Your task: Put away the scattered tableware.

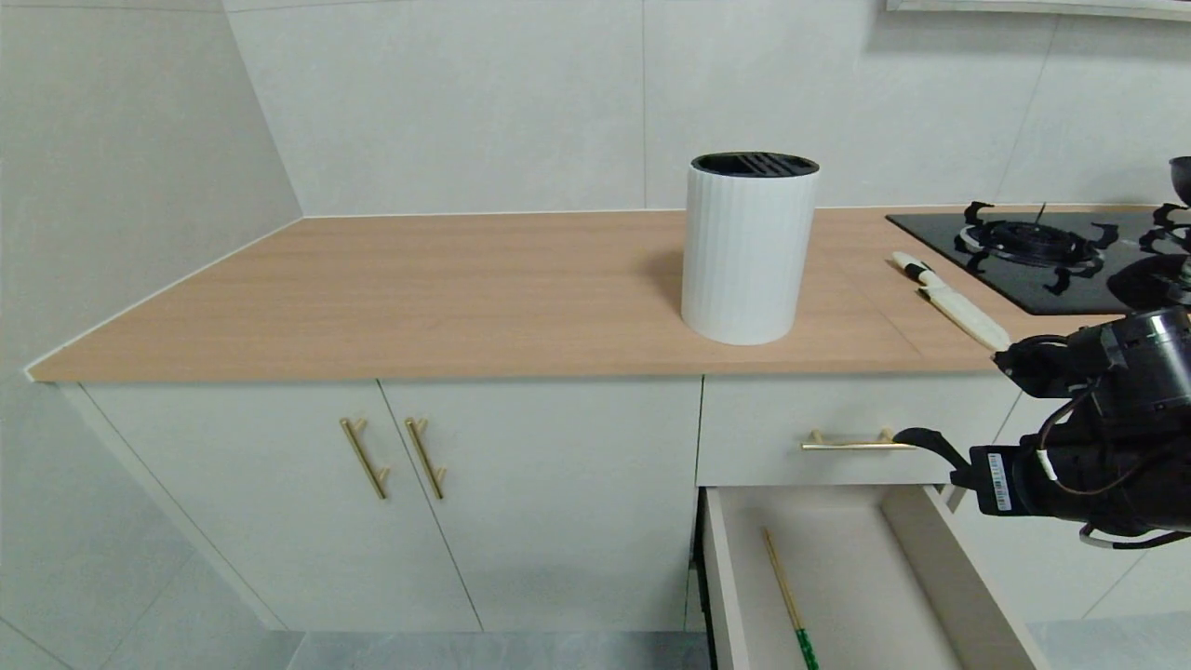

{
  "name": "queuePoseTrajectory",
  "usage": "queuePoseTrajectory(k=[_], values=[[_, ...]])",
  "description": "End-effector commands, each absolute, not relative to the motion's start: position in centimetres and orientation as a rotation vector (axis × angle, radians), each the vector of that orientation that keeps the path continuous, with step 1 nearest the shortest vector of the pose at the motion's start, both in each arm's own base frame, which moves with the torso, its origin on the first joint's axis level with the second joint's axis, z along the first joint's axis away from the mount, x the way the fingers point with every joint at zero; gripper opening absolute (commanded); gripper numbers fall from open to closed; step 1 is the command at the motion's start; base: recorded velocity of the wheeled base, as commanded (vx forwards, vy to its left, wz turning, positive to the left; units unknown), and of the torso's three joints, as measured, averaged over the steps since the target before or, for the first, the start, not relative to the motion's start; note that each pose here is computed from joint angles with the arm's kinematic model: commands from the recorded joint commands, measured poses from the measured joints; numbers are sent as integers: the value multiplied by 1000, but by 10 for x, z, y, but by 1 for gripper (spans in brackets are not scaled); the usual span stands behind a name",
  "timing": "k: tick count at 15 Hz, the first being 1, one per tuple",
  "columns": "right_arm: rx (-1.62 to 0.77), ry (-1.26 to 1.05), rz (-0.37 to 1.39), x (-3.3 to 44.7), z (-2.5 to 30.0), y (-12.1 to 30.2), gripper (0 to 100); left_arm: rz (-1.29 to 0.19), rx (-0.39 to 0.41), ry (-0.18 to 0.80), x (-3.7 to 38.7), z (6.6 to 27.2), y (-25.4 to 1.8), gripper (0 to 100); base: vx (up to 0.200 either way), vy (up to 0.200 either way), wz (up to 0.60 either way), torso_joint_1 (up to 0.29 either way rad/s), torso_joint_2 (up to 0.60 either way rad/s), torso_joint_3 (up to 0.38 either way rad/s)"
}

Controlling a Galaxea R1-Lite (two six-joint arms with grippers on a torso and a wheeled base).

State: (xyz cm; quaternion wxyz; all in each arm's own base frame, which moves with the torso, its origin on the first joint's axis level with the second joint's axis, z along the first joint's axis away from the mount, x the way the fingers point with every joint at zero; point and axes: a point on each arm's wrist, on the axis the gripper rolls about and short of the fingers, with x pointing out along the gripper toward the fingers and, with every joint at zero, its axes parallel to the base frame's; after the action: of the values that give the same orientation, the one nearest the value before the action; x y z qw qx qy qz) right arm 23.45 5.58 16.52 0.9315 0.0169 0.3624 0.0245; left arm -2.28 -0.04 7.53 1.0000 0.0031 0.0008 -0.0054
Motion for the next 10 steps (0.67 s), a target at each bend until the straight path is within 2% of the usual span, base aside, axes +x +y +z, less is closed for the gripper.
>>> queuePoseTrajectory(k=[1,10], values=[[33,749,50,235,163,56,0,-11,8,3,-23,75,0,100,0,0,0,-188,491,295],[33,749,48,235,163,56,0,-11,6,3,-23,75,0,100,0,0,0,-157,464,306]])
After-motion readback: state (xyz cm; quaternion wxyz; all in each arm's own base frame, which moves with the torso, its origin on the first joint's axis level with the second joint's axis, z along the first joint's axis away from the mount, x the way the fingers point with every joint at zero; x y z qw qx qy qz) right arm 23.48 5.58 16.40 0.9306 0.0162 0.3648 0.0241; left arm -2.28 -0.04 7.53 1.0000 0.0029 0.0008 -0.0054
